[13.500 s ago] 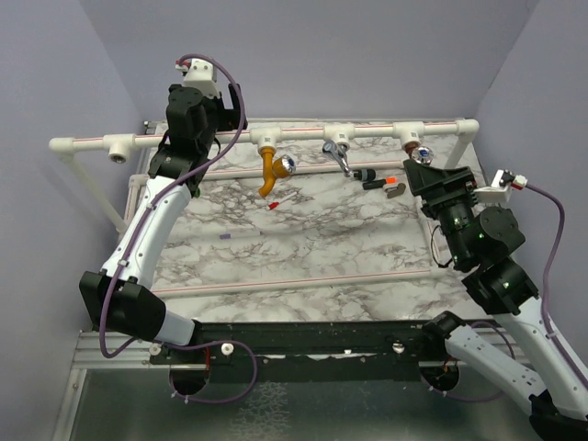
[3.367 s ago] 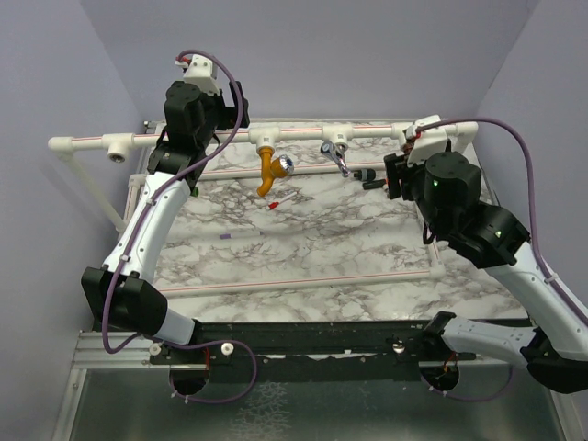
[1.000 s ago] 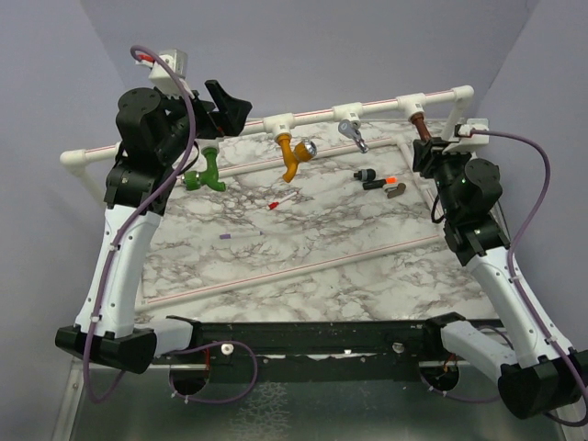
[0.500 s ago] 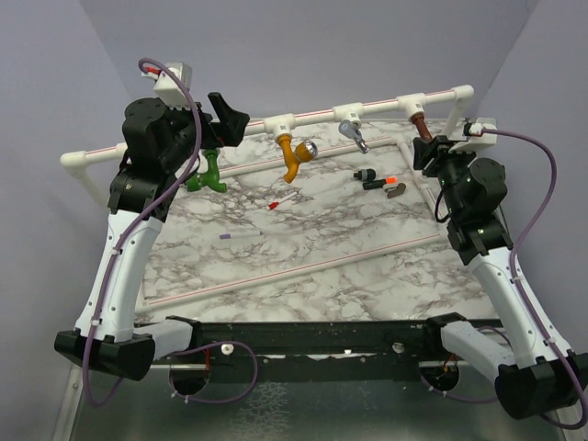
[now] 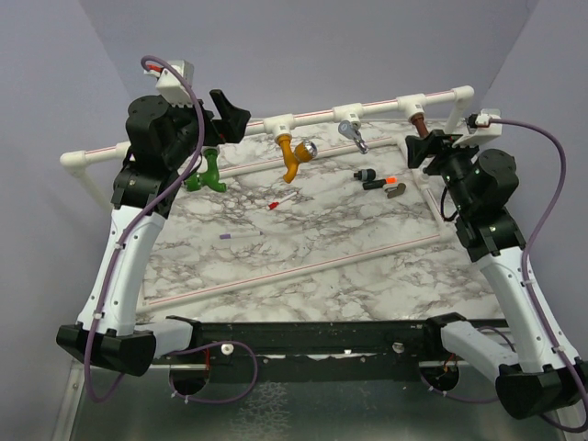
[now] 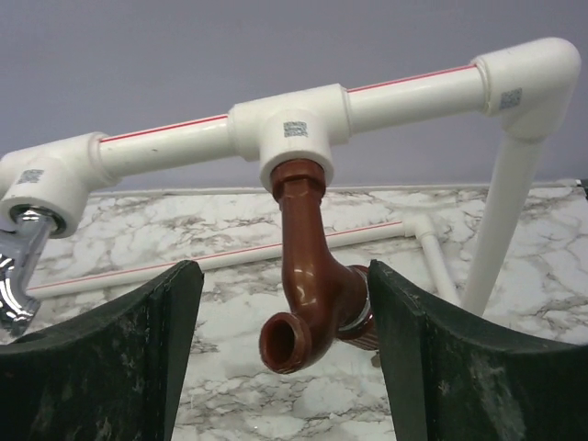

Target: Install the water faucets

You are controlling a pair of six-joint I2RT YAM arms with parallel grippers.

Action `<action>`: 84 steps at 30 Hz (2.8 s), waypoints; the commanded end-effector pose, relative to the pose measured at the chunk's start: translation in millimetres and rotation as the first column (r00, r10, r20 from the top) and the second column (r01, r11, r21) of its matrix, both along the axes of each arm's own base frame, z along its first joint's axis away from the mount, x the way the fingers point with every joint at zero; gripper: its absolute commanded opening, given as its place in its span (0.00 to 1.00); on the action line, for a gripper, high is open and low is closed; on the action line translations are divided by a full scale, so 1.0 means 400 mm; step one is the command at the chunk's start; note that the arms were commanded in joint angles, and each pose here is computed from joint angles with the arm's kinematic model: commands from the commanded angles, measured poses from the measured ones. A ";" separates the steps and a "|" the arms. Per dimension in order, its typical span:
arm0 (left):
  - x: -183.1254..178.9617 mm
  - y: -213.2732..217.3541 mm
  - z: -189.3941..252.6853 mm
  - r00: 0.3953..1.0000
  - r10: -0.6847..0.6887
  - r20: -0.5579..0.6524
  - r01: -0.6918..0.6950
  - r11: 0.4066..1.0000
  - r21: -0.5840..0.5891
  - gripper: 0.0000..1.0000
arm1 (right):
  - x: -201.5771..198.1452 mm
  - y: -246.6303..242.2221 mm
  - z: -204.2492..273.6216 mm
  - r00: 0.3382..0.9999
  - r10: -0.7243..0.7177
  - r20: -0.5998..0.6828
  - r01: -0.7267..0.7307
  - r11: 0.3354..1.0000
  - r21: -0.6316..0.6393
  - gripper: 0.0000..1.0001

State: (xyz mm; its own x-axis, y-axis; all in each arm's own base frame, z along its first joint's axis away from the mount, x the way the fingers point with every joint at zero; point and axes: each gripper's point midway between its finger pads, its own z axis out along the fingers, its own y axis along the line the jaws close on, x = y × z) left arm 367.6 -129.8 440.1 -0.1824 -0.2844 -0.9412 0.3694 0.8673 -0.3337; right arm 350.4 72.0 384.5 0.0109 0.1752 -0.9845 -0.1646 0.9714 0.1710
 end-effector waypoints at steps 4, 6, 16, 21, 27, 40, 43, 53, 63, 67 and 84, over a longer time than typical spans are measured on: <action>-0.002 -0.025 0.036 0.998 -0.050 0.026 0.050 0.998 -0.032 0.99 | -0.067 0.032 0.052 0.996 0.083 -0.027 -0.082 0.995 0.050 0.98; -0.006 -0.026 0.042 0.998 -0.053 0.030 0.054 0.998 -0.039 0.99 | -0.082 0.027 0.049 0.996 0.081 -0.035 -0.079 0.996 0.045 1.00; -0.055 -0.046 0.063 0.992 -0.117 0.046 0.120 0.991 -0.064 0.99 | -0.170 -0.074 0.003 0.993 -0.101 -0.063 0.103 0.994 0.031 1.00; -0.089 -0.063 0.074 0.984 -0.172 0.052 0.176 0.981 -0.083 0.99 | -0.223 -0.096 -0.064 0.982 -0.130 -0.139 0.136 0.990 0.033 1.00; -0.132 -0.069 0.069 0.978 -0.203 0.046 0.207 0.973 -0.103 0.99 | -0.262 -0.106 -0.176 0.968 -0.140 -0.208 0.149 0.988 0.028 1.00; -0.227 -0.001 0.001 0.996 -0.093 0.019 0.093 0.995 -0.029 0.99 | -0.163 -0.073 -0.429 0.982 -0.105 -0.156 0.107 0.994 0.003 1.00; -0.240 0.016 -0.019 0.998 -0.060 0.016 0.060 0.998 0.000 0.99 | -0.134 -0.109 -0.474 0.978 -0.188 -0.092 0.187 0.982 -0.027 1.00; -0.280 0.020 -0.041 0.998 -0.028 0.048 0.024 0.995 0.095 0.99 | -0.087 -0.225 -0.597 0.893 -0.450 -0.004 0.447 0.889 -0.099 1.00; -0.358 0.055 0.025 0.983 0.013 0.183 -0.039 0.990 0.136 0.99 | -0.023 -0.208 -0.639 0.907 -0.414 0.076 0.420 0.886 -0.198 1.00; -0.388 0.056 0.057 0.974 -0.012 0.225 -0.018 0.991 0.130 0.99 | 0.018 -0.144 -0.687 0.960 -0.271 0.065 0.278 0.914 -0.294 1.00; -0.560 0.048 0.284 0.884 -0.157 0.440 0.170 0.985 0.009 0.99 | 0.038 -0.157 -0.717 0.958 -0.288 0.008 0.278 0.918 -0.282 1.00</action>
